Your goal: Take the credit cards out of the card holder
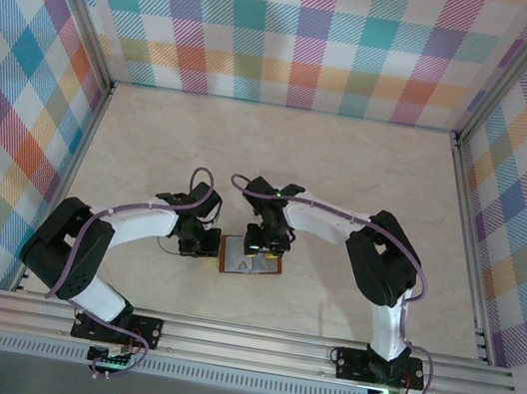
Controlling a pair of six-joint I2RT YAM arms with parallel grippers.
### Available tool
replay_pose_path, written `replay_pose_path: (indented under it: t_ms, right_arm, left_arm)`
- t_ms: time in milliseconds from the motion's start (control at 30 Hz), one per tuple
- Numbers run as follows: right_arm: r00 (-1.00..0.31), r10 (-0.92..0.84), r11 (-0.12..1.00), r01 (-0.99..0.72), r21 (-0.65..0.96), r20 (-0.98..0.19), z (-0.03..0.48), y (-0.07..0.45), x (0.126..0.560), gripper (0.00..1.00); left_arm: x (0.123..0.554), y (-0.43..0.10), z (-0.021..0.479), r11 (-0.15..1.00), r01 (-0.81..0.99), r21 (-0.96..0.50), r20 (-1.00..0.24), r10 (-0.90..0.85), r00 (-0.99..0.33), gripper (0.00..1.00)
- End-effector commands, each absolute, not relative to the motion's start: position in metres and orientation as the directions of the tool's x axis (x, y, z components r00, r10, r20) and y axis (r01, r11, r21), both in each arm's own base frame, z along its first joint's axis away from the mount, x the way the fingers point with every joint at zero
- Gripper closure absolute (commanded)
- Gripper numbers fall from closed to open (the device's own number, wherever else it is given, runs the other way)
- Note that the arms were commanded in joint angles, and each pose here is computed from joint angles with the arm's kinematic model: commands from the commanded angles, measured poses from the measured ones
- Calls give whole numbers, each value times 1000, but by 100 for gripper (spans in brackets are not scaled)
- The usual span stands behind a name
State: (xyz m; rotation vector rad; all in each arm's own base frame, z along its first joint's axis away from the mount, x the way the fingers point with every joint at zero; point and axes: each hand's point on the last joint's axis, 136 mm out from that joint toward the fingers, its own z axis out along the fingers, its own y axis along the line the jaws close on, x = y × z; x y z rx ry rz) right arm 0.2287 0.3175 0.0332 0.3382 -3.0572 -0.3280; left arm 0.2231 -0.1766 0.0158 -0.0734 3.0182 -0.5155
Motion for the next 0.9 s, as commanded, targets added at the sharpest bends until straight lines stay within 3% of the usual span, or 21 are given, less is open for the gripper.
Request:
replay_pose_path:
  t_ms: [0,633,867]
  right_arm:
    - [-974,-227,962,-227,152,-17,53,302,232,56]
    - [-978,-200,980,-200,-3,-50,43,260,238,53]
    - [-974,-207,965,-219,146,-96,69,284,238,54]
  left_arm:
    - [211,-167,8,957,-33,-288,-35,-45,-998,90]
    - [228,-198,56,931,19,-365,-106,-21,-994,89]
    - [233,-213,50,928,29,-371,-101,-9,-995,89]
